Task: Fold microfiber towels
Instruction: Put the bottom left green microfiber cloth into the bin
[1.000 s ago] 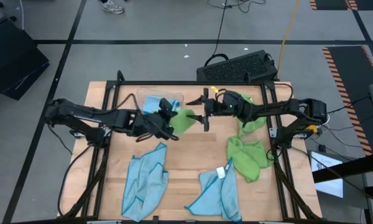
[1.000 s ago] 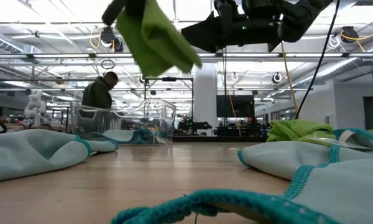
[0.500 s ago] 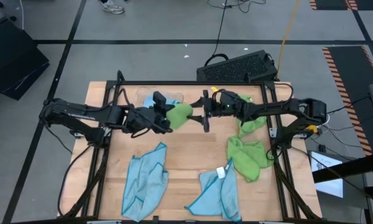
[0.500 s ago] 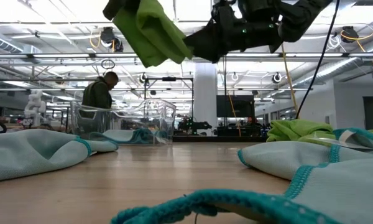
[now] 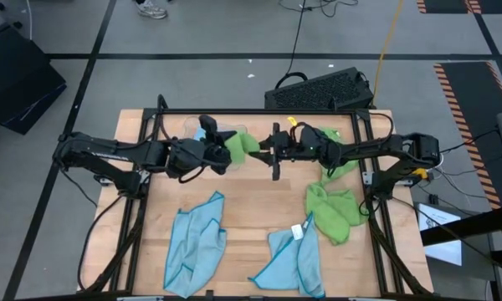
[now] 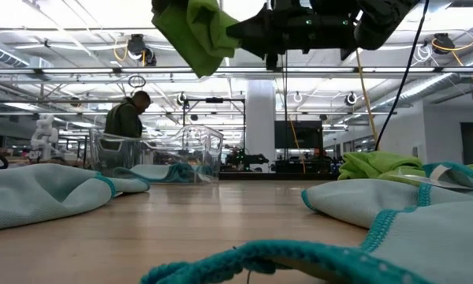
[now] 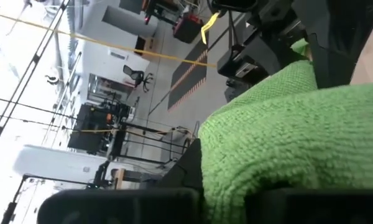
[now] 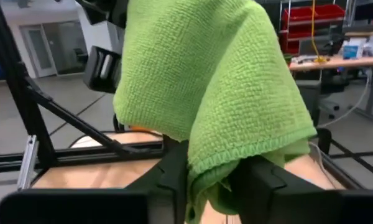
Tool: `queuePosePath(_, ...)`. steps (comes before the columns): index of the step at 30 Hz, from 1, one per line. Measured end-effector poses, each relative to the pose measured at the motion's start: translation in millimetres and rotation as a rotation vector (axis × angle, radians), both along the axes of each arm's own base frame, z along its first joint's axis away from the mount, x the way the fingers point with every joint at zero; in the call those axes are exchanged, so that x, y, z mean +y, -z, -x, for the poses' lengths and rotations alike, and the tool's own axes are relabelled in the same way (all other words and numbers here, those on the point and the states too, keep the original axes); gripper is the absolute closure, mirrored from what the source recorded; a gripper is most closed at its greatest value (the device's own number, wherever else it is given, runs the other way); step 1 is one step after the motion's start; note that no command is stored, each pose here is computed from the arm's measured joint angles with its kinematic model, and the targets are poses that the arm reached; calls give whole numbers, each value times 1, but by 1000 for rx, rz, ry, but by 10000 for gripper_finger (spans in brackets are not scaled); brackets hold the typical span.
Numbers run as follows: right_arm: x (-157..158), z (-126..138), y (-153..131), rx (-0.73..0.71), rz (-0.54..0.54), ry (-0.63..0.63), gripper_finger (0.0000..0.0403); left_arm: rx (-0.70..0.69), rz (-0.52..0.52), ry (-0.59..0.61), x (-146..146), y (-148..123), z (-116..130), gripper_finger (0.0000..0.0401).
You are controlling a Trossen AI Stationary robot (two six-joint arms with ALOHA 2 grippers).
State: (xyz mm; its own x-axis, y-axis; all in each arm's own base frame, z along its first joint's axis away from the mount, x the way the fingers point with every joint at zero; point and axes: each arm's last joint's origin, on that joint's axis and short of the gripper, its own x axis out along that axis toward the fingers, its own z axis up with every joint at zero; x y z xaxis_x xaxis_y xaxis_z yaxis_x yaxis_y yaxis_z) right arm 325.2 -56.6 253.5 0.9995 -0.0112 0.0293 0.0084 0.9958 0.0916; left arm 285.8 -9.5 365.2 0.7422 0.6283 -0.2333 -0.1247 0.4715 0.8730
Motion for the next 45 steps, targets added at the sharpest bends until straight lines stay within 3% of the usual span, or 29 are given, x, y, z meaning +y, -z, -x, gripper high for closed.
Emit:
queuePosePath(8, 2, 0, -2, -21, 32, -66, 395, -76, 82, -35, 3, -1, 0, 395)
queuePosePath(12, 3, 0, -7, -74, 35, -91, 391, -129, 139, -120, 14, 0, 1, 382)
queuePosePath(19, 3, 0, -5, -49, 47, -89, 398, -145, 142, -139, 21, -1, 0, 351)
queuePosePath(23, 2, 0, -4, -47, 49, -87, 397, -52, 88, -134, 21, 3, 3, 332)
queuePosePath(25, 2, 0, -4, -46, 50, -87, 397, -25, 73, -144, 21, 5, 4, 340)
queuePosePath(28, 2, 0, -4, -47, 47, -84, 397, -43, 64, -172, 21, 3, 4, 383)
queuePosePath(32, 3, 0, -3, -34, 41, -88, 396, -39, 45, -146, 15, 2, 4, 392)
queuePosePath(36, 5, 3, 6, 103, -4, -110, 364, -9, 45, -56, 8, 3, 2, 395)
queuePosePath(39, 8, 13, 10, 252, -18, -128, 310, 22, 59, -8, 7, 3, 7, 396)
queuePosePath(42, 10, 27, 12, 396, 5, -137, 251, 51, 115, 129, 5, 1, 12, 396)
queuePosePath(45, 9, 40, 0, 408, 42, -87, 201, 87, 179, 242, 2, 4, 14, 396)
